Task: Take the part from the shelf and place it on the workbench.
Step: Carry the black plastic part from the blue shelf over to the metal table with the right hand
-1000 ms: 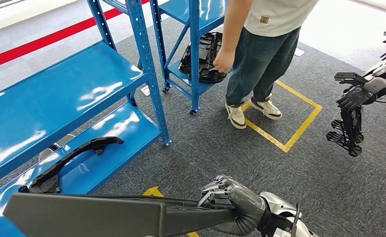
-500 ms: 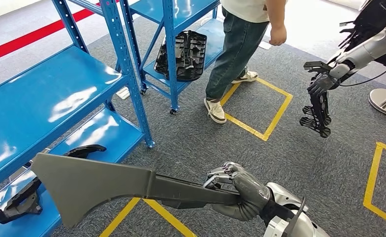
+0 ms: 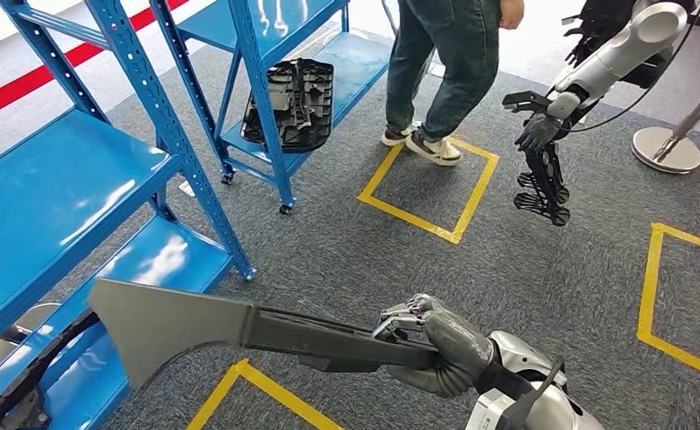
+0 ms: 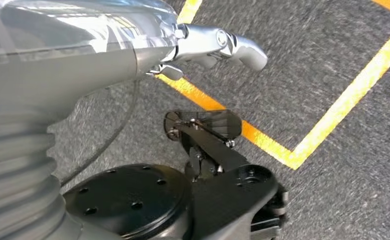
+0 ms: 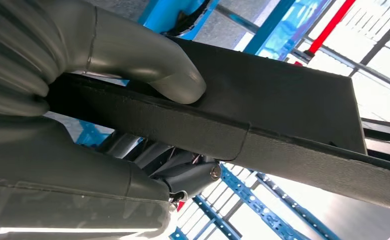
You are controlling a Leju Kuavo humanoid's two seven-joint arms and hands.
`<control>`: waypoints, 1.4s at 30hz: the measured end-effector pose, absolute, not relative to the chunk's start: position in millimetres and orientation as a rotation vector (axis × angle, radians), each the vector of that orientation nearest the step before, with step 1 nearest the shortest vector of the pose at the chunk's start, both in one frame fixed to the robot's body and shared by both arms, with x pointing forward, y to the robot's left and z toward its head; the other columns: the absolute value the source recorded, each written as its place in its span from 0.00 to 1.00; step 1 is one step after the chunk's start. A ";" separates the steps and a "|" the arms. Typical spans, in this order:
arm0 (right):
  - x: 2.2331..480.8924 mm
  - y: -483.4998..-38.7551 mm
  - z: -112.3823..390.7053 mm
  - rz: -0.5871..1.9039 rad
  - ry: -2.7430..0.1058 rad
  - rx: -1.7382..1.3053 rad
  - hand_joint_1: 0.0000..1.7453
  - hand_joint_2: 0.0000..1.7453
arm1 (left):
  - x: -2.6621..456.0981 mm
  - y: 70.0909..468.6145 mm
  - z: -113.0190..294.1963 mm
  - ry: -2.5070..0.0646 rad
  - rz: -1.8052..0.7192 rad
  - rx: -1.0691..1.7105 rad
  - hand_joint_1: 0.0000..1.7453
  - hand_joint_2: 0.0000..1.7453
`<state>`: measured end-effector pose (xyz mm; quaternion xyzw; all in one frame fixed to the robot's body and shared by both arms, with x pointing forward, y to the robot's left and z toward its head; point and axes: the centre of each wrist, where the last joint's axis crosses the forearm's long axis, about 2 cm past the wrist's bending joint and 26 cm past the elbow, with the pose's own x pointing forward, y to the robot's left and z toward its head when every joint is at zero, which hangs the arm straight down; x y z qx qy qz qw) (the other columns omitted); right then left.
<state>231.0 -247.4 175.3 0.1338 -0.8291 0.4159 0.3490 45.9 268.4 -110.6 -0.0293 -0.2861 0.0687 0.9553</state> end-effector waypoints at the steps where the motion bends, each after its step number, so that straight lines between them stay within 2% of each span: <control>1: 232.4 -247.1 175.8 1.083 -2.147 0.345 1.00 1.00 | 46.1 268.2 -110.6 -0.581 0.139 -0.060 0.00 1.00; 12: 246.5 -240.3 182.2 1.137 -2.140 0.346 1.00 1.00 | 47.9 261.7 -110.1 -0.586 0.140 -0.071 0.00 1.00; 42: 244.1 -236.7 176.0 1.146 -2.085 0.317 1.00 1.00 | 51.1 243.6 -108.3 -0.583 0.155 -0.106 0.00 1.00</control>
